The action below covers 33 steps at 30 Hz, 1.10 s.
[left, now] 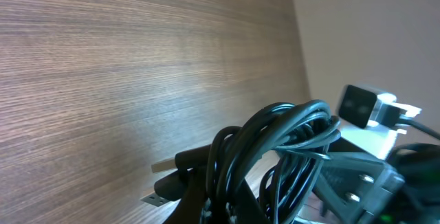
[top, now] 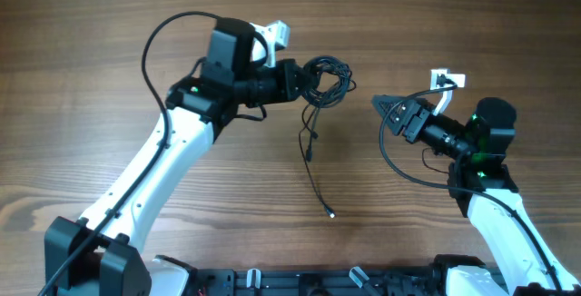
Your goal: Untangle cables
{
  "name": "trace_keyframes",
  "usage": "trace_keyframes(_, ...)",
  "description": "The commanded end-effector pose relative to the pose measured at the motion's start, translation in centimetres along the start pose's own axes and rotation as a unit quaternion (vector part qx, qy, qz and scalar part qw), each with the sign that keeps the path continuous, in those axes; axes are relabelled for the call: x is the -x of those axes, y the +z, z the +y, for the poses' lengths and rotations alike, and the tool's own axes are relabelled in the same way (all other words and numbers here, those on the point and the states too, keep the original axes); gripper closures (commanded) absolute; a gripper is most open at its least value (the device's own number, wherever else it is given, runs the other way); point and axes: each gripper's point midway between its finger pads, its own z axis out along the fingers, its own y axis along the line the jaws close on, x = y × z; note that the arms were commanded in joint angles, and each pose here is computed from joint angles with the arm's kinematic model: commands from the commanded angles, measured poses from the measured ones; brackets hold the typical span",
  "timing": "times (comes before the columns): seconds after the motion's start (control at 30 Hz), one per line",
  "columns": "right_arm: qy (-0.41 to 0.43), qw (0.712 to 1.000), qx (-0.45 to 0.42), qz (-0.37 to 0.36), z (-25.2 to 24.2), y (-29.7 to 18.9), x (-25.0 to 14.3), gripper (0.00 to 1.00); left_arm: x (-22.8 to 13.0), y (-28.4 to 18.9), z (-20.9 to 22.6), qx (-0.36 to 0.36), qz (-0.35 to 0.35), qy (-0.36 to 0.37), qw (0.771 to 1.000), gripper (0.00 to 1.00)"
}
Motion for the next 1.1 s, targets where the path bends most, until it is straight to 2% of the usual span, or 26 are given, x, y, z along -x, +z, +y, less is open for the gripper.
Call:
trace_keyframes(0.0, 0.001, 0.999, 0.039, 0.031, 1.7, 0.2, -1.0, 0.42, 0.4, -0.9, -0.9, -0.029, 0.003, -0.006, 1.000, 0.96)
trace_keyframes(0.07, -0.005, 0.996, 0.062, 0.057, 3.0, 0.8, -2.4, 0.33, 1.6, -0.8, 0.4, 0.011, -0.031, -0.062, 0.998, 0.96)
trace_keyframes(0.13, -0.019, 0.996, 0.065, 0.065, 3.6, 1.6, -3.1, 0.13, 2.8, -0.8, 1.7, 0.049, -0.078, -0.139, 0.986, 0.96)
trace_keyframes(0.17, -0.053, 0.995, 0.061, 0.063, 3.9, 2.3, -3.5, 0.04, 3.5, -0.8, 2.2, 0.066, -0.107, -0.177, 0.976, 0.96)
trace_keyframes(0.2, -0.089, 0.993, 0.052, 0.055, 3.9, 2.9, -3.6, 0.00, 3.9, -0.7, 2.3, 0.078, -0.128, -0.191, 0.970, 0.96)
trace_keyframes(0.33, -0.181, 0.983, -0.035, 0.003, 2.4, 4.5, -2.6, 0.00, 3.8, 0.1, 1.9, 0.109, -0.170, -0.204, 0.958, 0.96)
trace_keyframes(0.5, -0.258, 0.965, -0.051, -0.014, 3.8, 5.9, -3.3, 0.00, 2.8, 1.2, 0.4, 0.119, -0.194, -0.209, 0.951, 0.96)
trace_keyframes(0.53, -0.262, 0.963, -0.063, -0.018, 3.8, 6.1, -3.4, 0.02, 2.7, 1.5, -0.1, 0.115, -0.194, -0.206, 0.952, 0.96)
trace_keyframes(0.6, -0.274, 0.959, -0.070, -0.014, 3.7, 6.7, -4.0, 0.14, 2.7, 1.8, -1.2, 0.099, -0.196, -0.198, 0.955, 0.96)
trace_keyframes(0.7, -0.265, 0.961, -0.078, 0.008, 2.6, 7.5, -5.2, 0.41, 3.0, 2.0, -2.0, 0.080, -0.202, -0.214, 0.952, 0.96)
trace_keyframes(0.73, -0.262, 0.961, -0.082, 0.014, 2.1, 7.7, -5.6, 0.54, 3.0, 2.0, -2.1, 0.079, -0.203, -0.216, 0.952, 0.96)
trace_keyframes(0.77, -0.251, 0.964, -0.084, 0.018, 1.8, 7.7, -5.8, 0.76, 3.1, 1.9, -2.0, 0.081, -0.203, -0.209, 0.953, 0.96)
trace_keyframes(0.8, -0.226, 0.971, -0.080, 0.019, 2.0, 7.8, -5.9, 0.92, 3.1, 1.8, -1.8, 0.087, -0.202, -0.193, 0.956, 0.96)
trace_keyframes(0.83, -0.203, 0.976, -0.070, 0.020, 2.4, 7.7, -6.0, 0.96, 3.2, 1.8, -1.6, 0.094, -0.201, -0.170, 0.960, 0.96)
trace_keyframes(0.9, -0.163, 0.986, -0.014, 0.038, 4.7, 7.4, -6.7, 0.96, 3.6, 1.3, -0.7, 0.128, -0.199, -0.079, 0.968, 0.96)
trace_keyframes(0.97, -0.147, 0.984, 0.065, 0.073, 7.7, 6.1, -7.5, 0.96, 4.3, 0.6, 0.6, 0.179, -0.207, 0.004, 0.962, 0.96)
trace_keyframes(1.07, -0.095, 0.984, 0.115, 0.093, 9.5, 4.4, -7.1, 0.96, 4.5, 0.3, 1.0, 0.209, -0.199, 0.088, 0.953, 0.96)
